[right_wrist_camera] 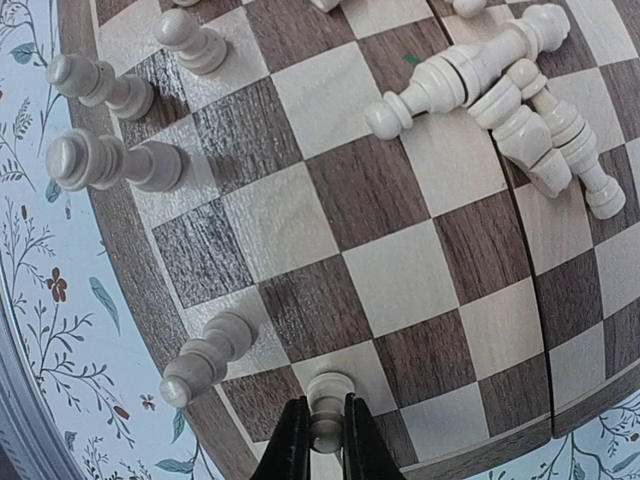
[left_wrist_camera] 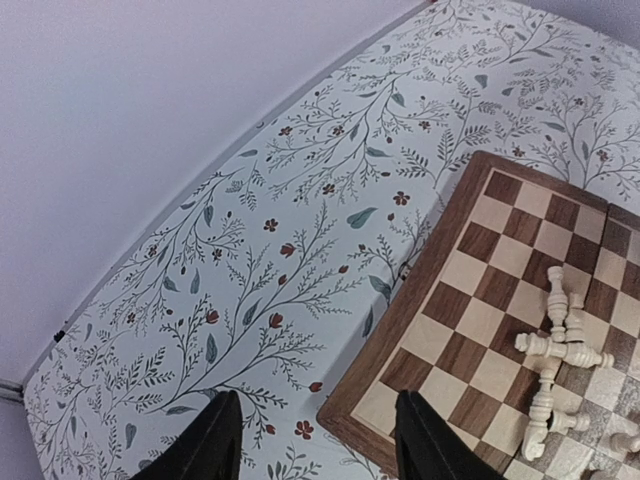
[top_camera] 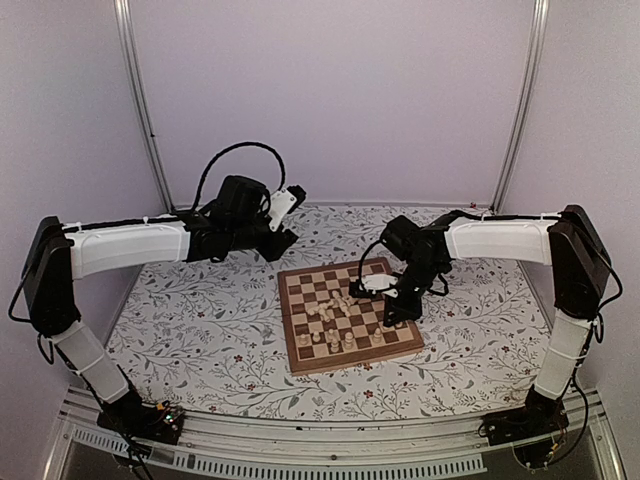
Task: Set up the chess pieces on the board
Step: Place the chess piece on the chessboard.
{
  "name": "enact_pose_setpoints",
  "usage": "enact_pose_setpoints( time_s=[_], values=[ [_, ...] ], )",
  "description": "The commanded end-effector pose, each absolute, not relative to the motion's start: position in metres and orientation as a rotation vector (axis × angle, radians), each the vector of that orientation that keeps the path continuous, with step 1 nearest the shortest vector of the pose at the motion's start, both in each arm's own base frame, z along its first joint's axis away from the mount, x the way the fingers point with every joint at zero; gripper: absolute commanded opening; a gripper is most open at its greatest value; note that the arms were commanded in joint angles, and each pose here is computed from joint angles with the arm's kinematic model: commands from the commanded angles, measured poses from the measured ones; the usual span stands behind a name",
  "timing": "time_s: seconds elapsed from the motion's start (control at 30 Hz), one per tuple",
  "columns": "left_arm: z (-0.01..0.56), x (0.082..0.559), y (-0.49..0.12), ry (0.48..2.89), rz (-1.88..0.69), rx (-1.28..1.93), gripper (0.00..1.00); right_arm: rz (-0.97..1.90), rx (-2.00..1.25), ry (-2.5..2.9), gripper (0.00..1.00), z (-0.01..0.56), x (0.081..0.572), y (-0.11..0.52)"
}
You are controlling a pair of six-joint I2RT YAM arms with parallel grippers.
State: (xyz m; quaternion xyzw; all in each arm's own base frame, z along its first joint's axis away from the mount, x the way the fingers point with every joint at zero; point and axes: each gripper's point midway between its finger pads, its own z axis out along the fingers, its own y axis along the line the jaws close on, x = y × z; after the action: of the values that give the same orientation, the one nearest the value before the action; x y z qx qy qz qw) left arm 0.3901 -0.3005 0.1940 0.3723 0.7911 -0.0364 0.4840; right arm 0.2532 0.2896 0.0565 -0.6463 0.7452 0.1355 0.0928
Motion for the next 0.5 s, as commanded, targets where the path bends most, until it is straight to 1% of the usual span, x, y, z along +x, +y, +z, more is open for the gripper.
enact_pose_setpoints(
  time_s=[0.0, 0.2, 0.47],
  values=[
    [0.2065, 0.3842, -0.3042, 1.901, -0.104, 0.91, 0.54, 0.397, -1.957, 2.239, 0.08, 0.0469, 0.2446, 0.2848],
    [0.2058, 0.3818, -0.3059, 1.901, -0.105, 0.919, 0.54, 0.401, -1.944, 2.243, 0.17, 0.0451, 0.2452, 0.2876],
    [0.2044, 0.3791, -0.3084, 1.901, -0.106, 0.933, 0.54, 0.4, -1.931, 2.254, 0.2, 0.0429, 0.2453, 0.2897]
  ],
)
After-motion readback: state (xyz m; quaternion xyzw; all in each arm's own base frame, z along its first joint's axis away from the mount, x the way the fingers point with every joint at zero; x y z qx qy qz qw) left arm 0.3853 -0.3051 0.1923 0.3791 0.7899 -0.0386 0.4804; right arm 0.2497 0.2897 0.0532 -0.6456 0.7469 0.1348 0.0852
